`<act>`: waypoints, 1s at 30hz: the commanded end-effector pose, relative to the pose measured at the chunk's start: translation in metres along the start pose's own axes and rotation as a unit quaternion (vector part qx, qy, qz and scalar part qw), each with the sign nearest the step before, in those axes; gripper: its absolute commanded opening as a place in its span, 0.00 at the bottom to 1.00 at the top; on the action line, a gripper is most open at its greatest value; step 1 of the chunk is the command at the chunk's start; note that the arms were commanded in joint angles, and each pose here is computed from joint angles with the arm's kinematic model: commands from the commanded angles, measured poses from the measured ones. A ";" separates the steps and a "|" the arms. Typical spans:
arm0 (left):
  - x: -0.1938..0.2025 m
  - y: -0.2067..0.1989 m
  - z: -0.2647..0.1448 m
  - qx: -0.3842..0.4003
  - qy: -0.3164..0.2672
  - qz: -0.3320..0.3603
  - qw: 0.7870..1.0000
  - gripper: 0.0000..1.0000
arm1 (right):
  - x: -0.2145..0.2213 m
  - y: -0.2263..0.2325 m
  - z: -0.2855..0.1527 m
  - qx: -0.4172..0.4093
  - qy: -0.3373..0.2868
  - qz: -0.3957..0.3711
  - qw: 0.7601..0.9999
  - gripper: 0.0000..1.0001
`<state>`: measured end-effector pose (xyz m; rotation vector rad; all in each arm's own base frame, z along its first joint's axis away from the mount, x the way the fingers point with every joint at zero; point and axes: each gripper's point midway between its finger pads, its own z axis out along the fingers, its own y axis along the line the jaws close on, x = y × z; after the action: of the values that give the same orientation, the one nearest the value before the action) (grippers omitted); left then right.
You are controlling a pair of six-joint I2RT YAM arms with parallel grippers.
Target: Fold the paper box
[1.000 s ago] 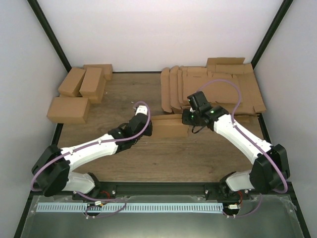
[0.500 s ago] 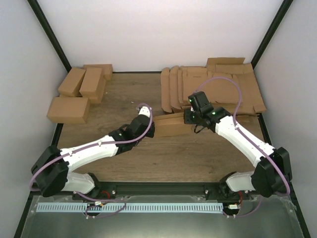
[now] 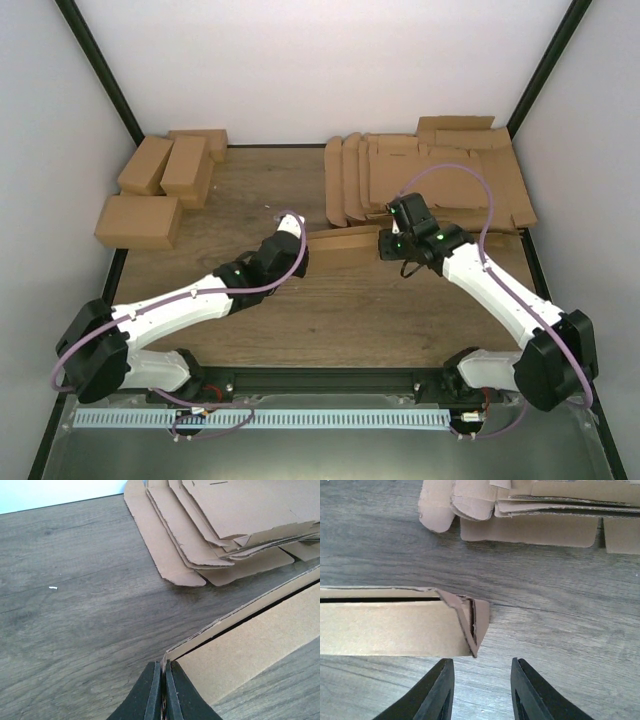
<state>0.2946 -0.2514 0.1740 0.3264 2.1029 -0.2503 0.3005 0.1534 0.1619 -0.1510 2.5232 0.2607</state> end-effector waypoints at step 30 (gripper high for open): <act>0.003 0.004 -0.001 -0.009 -0.001 0.027 1.000 0.04 | -0.033 0.007 0.005 -0.012 -0.024 -0.038 0.999 0.09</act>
<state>0.2936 -0.2487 0.1713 0.3746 2.1022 -0.2071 0.3160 0.1618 0.1602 -0.2545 2.5112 0.2670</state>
